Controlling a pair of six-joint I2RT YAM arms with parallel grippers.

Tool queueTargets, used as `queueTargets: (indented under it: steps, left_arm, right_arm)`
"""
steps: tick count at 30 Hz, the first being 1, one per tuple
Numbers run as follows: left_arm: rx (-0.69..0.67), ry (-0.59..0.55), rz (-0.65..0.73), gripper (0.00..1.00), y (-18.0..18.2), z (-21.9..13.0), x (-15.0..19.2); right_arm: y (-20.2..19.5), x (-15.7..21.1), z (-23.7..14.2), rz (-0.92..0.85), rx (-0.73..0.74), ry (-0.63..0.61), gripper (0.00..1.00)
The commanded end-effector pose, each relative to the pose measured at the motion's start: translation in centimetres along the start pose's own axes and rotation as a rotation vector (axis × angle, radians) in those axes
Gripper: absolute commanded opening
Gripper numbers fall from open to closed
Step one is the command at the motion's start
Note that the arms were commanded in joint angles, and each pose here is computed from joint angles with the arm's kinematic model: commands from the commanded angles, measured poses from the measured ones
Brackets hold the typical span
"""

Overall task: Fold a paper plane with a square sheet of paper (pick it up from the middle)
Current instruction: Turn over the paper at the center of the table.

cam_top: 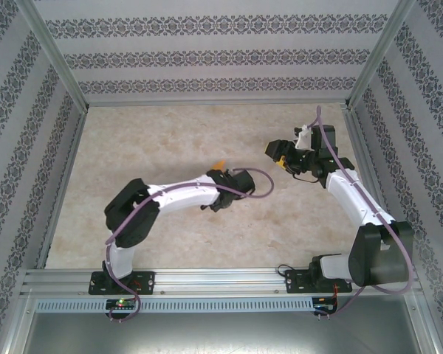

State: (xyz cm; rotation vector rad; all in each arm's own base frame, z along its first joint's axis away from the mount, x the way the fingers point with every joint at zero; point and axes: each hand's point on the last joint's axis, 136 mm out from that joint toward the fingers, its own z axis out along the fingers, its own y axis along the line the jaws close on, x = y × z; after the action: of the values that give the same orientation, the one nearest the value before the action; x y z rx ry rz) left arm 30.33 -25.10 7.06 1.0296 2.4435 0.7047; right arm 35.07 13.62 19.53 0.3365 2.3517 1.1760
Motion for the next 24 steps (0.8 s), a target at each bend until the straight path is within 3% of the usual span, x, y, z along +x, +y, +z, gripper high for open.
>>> queueTargets:
  steps: [1,9,17,18,24]
  left_arm:
    - [-0.049,-0.033,0.041,0.16,-1.3,0.2,-0.7]
    - [0.148,-0.051,0.050,0.34,-7.5,-0.4,-0.9]
    - [0.401,-0.068,-0.015,0.47,-9.7,-3.2,-1.3]
    - [0.440,-0.073,-0.031,0.53,-9.7,-3.7,-1.6]
    - [0.653,-0.105,-0.156,0.57,-8.3,-6.9,-2.4]
  right_arm:
    - [0.8,-0.5,-0.9,-0.035,0.000,-0.011,0.66]
    - [0.8,-0.6,-0.6,-0.021,0.010,0.015,0.66]
    - [-0.1,0.1,-0.2,0.002,0.021,0.027,0.65]
    - [-0.2,0.3,-0.2,0.003,0.021,0.028,0.65]
    - [-1.2,2.1,-0.5,0.021,0.042,0.042,0.62]
